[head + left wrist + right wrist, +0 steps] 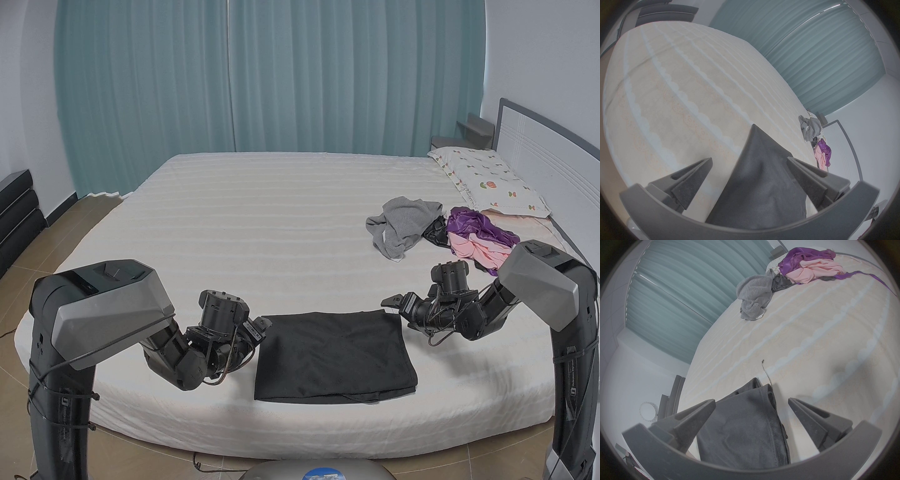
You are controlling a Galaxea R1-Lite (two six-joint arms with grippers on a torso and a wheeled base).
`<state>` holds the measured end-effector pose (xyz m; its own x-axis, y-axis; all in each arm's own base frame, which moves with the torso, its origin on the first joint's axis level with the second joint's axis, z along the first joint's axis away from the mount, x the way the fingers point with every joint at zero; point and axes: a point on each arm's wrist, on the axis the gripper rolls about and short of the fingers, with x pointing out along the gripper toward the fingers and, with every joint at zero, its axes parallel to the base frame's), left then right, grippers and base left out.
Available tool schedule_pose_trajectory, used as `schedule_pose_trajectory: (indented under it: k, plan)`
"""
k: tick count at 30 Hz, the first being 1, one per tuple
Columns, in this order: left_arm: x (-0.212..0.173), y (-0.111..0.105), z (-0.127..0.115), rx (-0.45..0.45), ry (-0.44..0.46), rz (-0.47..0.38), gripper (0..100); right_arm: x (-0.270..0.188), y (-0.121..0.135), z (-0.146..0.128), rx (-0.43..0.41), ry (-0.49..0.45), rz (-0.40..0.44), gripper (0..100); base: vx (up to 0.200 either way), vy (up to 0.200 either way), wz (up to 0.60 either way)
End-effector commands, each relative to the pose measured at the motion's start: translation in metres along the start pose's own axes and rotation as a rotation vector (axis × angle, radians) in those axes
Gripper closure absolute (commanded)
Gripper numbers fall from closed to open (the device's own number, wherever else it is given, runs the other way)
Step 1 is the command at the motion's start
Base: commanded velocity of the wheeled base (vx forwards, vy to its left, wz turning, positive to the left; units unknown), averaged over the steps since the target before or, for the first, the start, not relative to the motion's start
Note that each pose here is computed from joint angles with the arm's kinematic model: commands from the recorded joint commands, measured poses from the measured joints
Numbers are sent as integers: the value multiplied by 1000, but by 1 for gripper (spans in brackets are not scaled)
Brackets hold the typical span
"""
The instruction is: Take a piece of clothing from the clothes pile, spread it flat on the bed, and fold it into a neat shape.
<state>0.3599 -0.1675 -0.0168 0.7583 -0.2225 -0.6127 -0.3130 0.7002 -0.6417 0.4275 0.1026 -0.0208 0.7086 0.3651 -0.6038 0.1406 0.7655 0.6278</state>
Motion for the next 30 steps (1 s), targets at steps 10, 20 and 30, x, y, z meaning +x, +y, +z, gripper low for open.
schedule_pose_trajectory:
  k: [10,20,30]
  plan:
    - [1,0,-1,1,2,1,0,25,-7,-4,17,7,-3,100,0,0,0]
    - [1,0,-1,3,2,1,0,19,-8,7,42,-28,3,100,0,0,0]
    - [2,-3,0,3,-3,-9,0,19,-7,15,54,-72,-10,100,0,0,0]
